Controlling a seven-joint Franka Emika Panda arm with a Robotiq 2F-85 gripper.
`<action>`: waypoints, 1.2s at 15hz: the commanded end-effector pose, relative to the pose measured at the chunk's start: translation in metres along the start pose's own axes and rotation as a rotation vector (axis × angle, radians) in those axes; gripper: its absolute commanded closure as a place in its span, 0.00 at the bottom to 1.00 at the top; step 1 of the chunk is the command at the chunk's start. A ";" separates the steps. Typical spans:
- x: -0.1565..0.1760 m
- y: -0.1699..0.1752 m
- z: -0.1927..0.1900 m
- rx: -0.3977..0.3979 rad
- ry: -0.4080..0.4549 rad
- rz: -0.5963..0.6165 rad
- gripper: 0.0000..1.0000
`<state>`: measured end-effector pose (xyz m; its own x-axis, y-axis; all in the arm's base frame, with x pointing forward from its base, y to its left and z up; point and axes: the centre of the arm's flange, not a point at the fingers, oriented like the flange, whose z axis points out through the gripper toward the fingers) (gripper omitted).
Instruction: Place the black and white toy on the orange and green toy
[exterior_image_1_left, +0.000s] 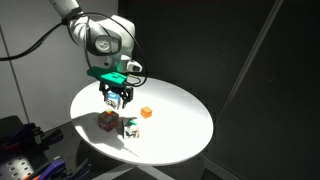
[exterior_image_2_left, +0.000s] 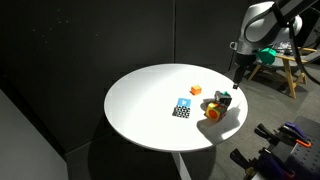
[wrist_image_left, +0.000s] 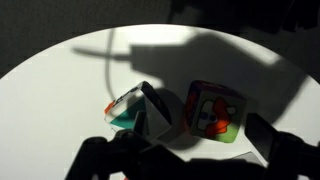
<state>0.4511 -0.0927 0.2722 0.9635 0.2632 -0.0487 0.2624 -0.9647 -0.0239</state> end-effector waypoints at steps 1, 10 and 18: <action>-0.036 -0.017 -0.030 -0.028 0.030 0.009 0.00; -0.071 -0.025 -0.084 -0.034 0.031 -0.013 0.00; -0.080 -0.042 -0.123 -0.005 0.028 0.004 0.00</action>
<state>0.3756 -0.0803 0.3795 0.9571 0.2880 -0.0311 0.2876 -0.9576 -0.0161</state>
